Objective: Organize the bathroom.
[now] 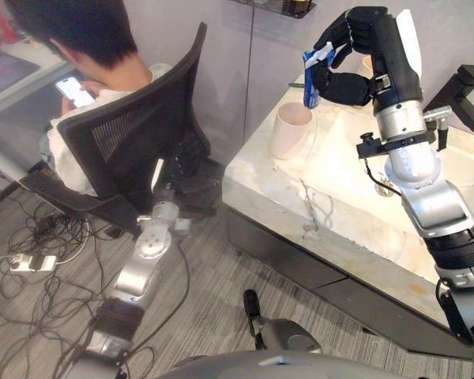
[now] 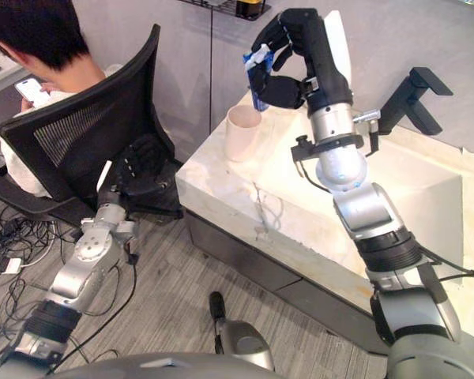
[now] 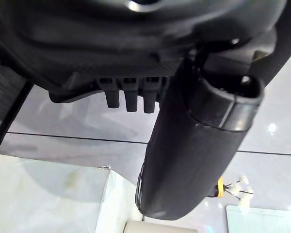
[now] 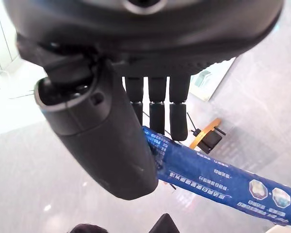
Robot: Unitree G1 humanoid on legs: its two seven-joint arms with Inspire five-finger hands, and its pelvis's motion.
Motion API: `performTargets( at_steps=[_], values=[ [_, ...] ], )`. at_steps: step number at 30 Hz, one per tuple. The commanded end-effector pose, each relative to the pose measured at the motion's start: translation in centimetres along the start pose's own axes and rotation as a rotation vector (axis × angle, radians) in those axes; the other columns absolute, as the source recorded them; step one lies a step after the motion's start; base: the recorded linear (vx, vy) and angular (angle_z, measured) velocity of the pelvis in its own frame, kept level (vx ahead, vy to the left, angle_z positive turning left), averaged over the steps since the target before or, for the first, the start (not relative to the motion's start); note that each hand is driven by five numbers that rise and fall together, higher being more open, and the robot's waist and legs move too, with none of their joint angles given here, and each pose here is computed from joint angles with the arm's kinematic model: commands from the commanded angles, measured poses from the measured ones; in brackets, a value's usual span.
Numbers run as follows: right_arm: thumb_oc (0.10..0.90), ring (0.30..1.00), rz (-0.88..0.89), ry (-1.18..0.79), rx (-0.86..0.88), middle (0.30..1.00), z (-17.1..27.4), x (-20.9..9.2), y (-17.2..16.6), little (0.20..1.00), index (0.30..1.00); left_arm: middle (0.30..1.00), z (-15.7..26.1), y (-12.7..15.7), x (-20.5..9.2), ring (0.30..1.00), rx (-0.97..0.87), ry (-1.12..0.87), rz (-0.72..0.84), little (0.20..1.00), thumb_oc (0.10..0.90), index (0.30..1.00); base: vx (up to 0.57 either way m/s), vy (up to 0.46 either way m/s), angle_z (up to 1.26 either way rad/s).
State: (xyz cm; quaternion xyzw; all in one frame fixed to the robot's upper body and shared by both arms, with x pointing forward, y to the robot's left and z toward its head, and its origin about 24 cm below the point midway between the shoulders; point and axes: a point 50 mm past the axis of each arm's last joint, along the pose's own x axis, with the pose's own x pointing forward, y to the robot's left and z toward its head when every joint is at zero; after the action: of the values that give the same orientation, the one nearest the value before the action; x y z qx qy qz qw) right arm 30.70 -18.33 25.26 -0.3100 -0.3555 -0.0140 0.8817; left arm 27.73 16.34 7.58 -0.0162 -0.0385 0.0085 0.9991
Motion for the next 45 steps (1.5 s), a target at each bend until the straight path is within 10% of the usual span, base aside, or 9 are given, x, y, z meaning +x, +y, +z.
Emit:
performTargets(
  at_steps=[1, 45],
  values=[
    [0.400, 0.300, -0.189, -0.311, 0.042, 0.300, 6.0, 2.4, -4.2, 0.300, 0.300, 0.900, 2.9, -0.4, 0.1, 0.900, 0.011, -0.173, -0.052, 0.900, 0.800, 0.900, 0.00, 0.000, 0.00],
    [0.400, 0.300, -0.076, -0.131, 0.213, 0.300, 3.2, 0.4, 0.8, 0.300, 0.300, 0.900, 2.8, -0.6, 0.0, 0.900, 0.027, -0.166, -0.016, 0.900, 0.800, 0.900, 0.00, -0.005, 0.00]
  ],
)
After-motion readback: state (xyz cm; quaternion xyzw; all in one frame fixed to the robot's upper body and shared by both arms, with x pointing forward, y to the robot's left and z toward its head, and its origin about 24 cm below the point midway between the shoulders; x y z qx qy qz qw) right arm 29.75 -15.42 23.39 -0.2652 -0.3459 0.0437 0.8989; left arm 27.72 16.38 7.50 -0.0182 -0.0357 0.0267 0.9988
